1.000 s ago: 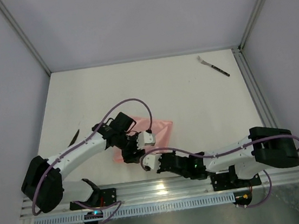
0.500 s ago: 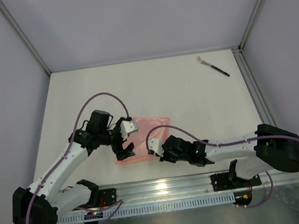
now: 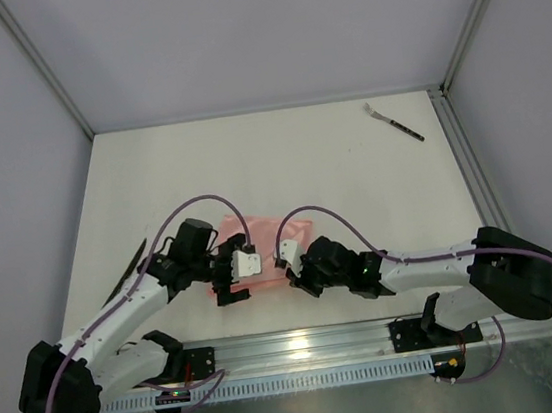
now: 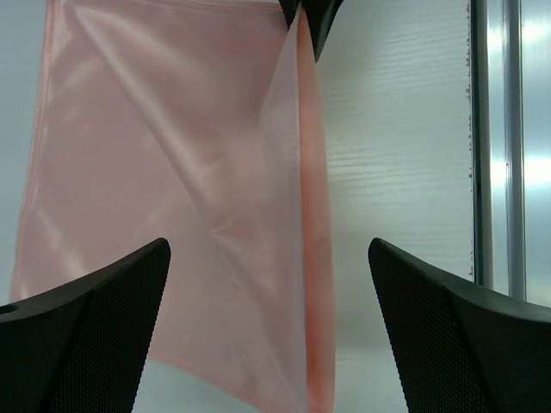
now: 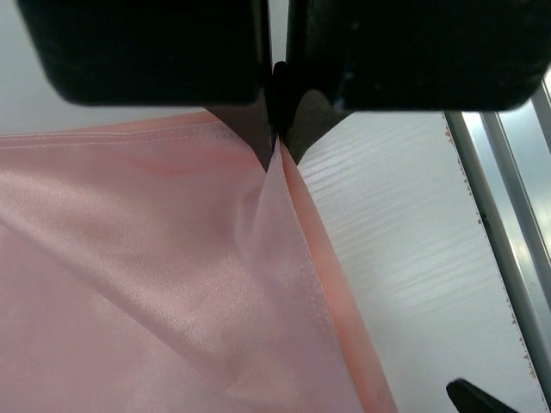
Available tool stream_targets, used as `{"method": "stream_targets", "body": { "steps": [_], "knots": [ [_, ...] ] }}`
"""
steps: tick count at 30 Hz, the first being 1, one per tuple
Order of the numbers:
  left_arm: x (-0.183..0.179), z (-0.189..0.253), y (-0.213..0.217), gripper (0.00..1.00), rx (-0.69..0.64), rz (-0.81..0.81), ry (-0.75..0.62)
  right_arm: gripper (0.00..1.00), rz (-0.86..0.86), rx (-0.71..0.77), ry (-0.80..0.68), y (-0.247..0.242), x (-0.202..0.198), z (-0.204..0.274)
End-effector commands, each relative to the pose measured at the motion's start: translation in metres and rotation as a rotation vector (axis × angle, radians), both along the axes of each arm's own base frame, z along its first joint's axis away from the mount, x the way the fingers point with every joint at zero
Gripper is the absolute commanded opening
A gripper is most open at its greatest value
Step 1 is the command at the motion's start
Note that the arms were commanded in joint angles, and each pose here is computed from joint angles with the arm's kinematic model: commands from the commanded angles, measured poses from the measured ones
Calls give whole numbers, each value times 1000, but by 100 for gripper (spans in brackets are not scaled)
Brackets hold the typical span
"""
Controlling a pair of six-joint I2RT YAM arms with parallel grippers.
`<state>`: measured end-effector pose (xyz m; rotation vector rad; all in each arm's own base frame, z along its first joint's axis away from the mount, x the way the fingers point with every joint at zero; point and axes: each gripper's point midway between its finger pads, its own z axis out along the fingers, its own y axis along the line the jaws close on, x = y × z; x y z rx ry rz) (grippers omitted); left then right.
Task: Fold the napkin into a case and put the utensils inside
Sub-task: Pick up the upper triangle-folded napkin from the center of the board.
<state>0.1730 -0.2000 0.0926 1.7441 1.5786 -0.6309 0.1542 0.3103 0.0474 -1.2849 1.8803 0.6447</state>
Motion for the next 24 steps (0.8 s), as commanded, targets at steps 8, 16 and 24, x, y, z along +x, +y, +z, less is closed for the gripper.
{"method": "stream_targets", "body": {
  "steps": [8,16,24],
  "knots": [
    [9,-27,-16,99,51,-64,-174,4,1,101,34,20,7,18],
    [16,-51,-8,77,137,-34,-273,4,-19,132,16,17,9,30],
    [32,-61,26,46,249,113,-355,4,-32,118,26,10,7,27]
  ]
}}
